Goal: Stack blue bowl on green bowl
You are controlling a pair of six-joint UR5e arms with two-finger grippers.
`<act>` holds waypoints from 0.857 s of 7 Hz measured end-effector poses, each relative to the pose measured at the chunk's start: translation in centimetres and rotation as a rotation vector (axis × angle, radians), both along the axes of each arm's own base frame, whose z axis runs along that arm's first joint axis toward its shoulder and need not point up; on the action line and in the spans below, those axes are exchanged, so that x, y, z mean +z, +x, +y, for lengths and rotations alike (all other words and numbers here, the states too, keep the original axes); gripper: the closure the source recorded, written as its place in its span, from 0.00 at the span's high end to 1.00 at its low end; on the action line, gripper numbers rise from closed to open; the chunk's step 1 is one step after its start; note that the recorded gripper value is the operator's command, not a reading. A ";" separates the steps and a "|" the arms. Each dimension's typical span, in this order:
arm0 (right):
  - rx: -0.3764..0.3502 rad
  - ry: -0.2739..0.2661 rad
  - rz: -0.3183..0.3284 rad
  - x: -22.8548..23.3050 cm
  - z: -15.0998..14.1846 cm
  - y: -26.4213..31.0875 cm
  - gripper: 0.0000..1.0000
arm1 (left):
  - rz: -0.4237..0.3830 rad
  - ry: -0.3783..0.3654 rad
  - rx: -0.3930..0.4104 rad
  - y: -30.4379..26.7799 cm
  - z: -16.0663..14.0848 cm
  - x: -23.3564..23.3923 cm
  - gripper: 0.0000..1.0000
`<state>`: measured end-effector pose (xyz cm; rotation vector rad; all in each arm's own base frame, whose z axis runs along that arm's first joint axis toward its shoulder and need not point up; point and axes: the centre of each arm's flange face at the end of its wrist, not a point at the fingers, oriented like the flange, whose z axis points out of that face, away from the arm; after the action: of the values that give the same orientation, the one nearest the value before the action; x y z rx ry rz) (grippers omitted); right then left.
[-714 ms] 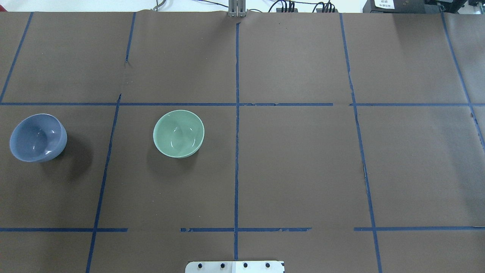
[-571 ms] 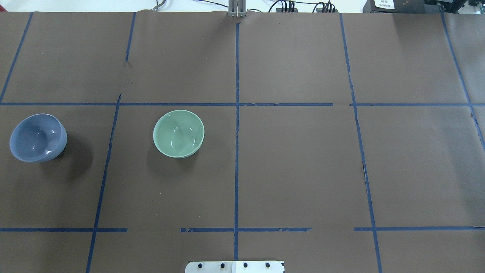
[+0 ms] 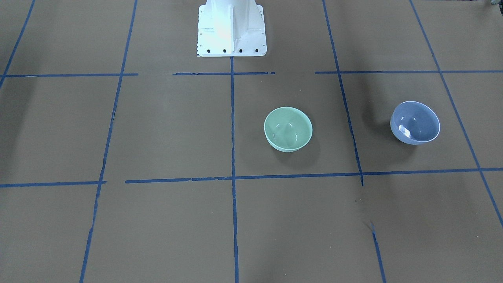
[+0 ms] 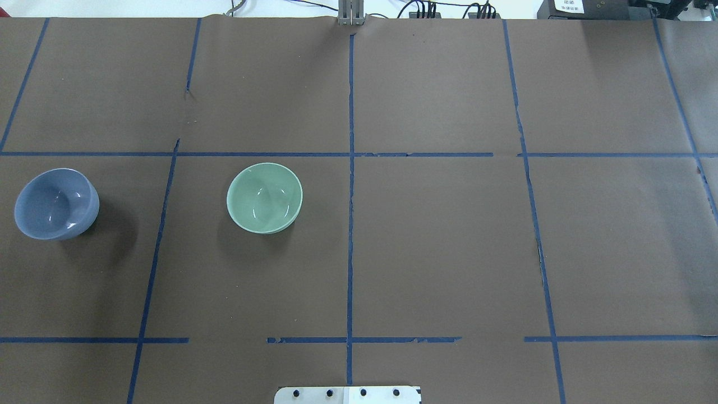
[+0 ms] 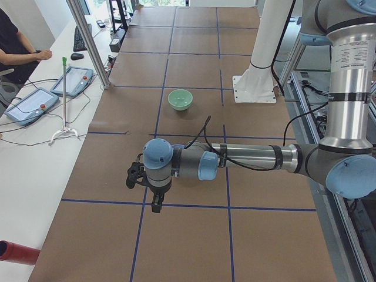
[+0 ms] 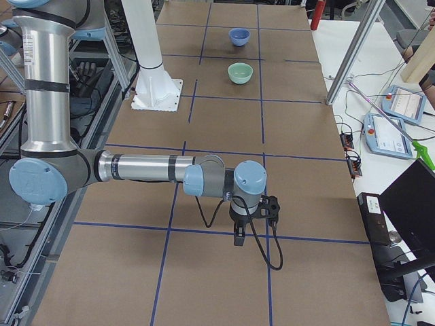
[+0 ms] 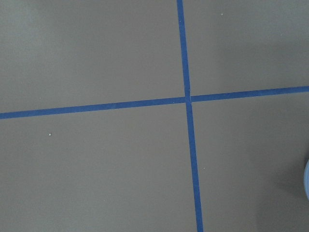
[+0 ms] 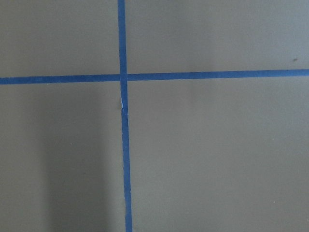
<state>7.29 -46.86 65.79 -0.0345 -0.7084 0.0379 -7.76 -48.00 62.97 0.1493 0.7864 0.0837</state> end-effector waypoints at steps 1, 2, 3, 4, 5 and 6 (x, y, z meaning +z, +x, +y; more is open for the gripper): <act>0.000 0.000 0.000 0.0 0.0 0.0 1.00 | 0.000 0.016 0.005 0.8 0.0 -1.2 1.00; -0.001 0.000 0.000 0.0 0.0 0.0 1.00 | 0.007 0.008 -0.015 2.0 0.4 -3.0 1.00; -0.001 0.000 0.000 0.0 0.0 0.0 1.00 | 0.021 -0.011 -0.040 4.4 1.2 -4.9 1.00; -0.001 0.000 0.000 0.0 0.0 0.0 1.00 | 0.044 -0.018 -0.059 7.4 2.5 -5.6 1.00; 0.000 0.000 0.000 0.0 0.0 0.0 1.00 | 0.072 -0.017 -0.084 10.3 3.9 -5.0 1.00; 0.000 0.000 0.000 0.0 0.0 0.0 1.00 | 0.100 -0.016 -0.107 12.9 4.9 -3.4 1.00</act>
<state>7.29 -46.86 65.79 -0.0345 -0.7084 0.0376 5.17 -43.07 59.57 0.1816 0.8768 -0.0318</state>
